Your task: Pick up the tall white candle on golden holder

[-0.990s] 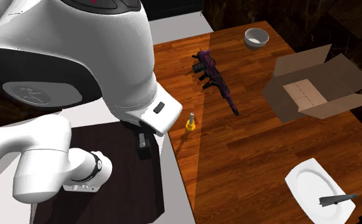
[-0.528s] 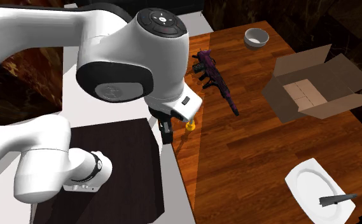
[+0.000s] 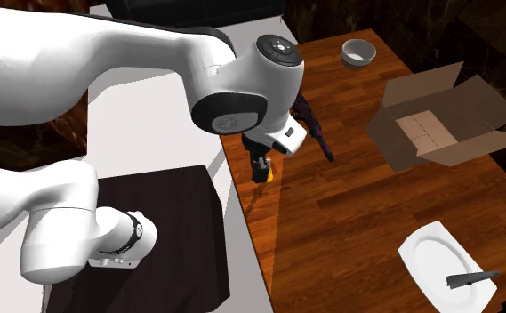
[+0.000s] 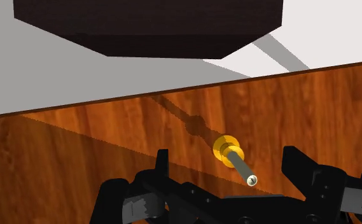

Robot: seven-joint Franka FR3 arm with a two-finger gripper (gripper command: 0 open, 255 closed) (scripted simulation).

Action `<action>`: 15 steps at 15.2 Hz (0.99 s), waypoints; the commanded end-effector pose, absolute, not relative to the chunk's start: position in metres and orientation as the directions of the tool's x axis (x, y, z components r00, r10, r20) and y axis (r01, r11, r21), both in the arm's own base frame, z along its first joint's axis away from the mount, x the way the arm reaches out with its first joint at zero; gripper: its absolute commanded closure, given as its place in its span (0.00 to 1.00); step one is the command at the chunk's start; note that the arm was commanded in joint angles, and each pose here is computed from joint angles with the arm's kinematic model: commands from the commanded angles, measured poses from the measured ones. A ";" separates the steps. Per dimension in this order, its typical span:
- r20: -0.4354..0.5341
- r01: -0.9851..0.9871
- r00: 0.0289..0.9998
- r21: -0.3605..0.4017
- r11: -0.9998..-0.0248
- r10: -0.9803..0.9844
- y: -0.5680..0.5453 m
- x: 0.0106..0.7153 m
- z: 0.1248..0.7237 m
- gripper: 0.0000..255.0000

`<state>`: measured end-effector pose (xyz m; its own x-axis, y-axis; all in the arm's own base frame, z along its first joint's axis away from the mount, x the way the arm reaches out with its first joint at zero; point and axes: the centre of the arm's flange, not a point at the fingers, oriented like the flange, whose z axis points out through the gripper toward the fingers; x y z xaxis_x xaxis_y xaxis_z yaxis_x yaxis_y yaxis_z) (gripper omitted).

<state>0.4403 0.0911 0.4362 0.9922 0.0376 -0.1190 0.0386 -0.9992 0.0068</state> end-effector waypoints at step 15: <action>-0.144 0.019 0.989 -0.011 -1.000 0.020 0.148 0.503 0.323 0.00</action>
<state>0.5025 0.1471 0.3288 0.9893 0.0200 -0.1446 0.0186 -0.9998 -0.0106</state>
